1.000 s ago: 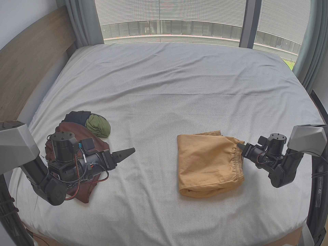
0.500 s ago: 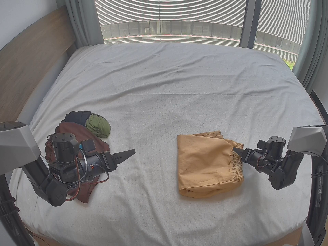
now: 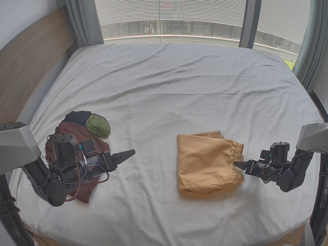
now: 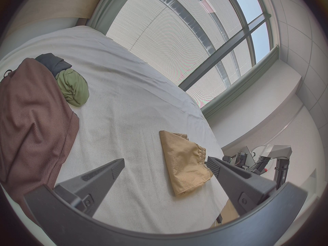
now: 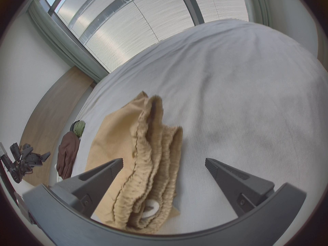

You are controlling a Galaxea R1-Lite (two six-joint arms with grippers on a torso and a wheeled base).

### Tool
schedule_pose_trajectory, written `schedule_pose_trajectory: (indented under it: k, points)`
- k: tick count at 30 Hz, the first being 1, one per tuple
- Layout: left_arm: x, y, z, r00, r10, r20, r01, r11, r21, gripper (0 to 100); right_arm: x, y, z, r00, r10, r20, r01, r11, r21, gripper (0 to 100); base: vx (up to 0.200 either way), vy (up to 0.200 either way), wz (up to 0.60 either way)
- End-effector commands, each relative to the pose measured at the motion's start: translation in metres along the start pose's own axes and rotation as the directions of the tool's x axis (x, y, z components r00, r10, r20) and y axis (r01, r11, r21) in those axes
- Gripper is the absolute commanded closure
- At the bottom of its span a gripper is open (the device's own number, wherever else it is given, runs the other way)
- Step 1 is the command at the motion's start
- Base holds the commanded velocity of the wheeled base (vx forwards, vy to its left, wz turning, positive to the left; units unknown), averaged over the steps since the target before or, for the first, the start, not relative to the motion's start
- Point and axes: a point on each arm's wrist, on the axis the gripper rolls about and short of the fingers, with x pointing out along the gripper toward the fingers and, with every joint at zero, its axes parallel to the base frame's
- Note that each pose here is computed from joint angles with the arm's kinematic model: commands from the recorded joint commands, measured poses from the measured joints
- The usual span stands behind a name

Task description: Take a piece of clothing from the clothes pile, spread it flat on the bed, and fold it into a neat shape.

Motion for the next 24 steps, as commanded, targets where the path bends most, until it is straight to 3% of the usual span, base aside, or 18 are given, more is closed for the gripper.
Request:
schedule_pose_trajectory:
  k: [1, 7, 24]
  points:
    - [0.002, 0.002, -0.002, 1.000, 0.004, -0.008, -0.004, 1.000, -0.005, 0, 0.000, 0.002, -0.002, 1.000, 0.016, -0.021, -0.015, 0.999, 0.042, 0, 0.000, 0.000, 0.00]
    - [0.003, 0.003, -0.004, 1.000, 0.001, -0.006, -0.001, 1.000, -0.003, 0, 0.008, 0.004, -0.010, 0.997, 0.051, -0.060, -0.044, 0.993, 0.106, 0, 0.000, 0.000, 0.00]
    - [0.002, 0.003, -0.004, 1.000, -0.001, -0.002, 0.001, 1.000, -0.001, 0, 0.028, 0.017, -0.032, 0.985, 0.108, -0.136, -0.083, 0.981, 0.175, 0, 0.000, 0.000, 0.00]
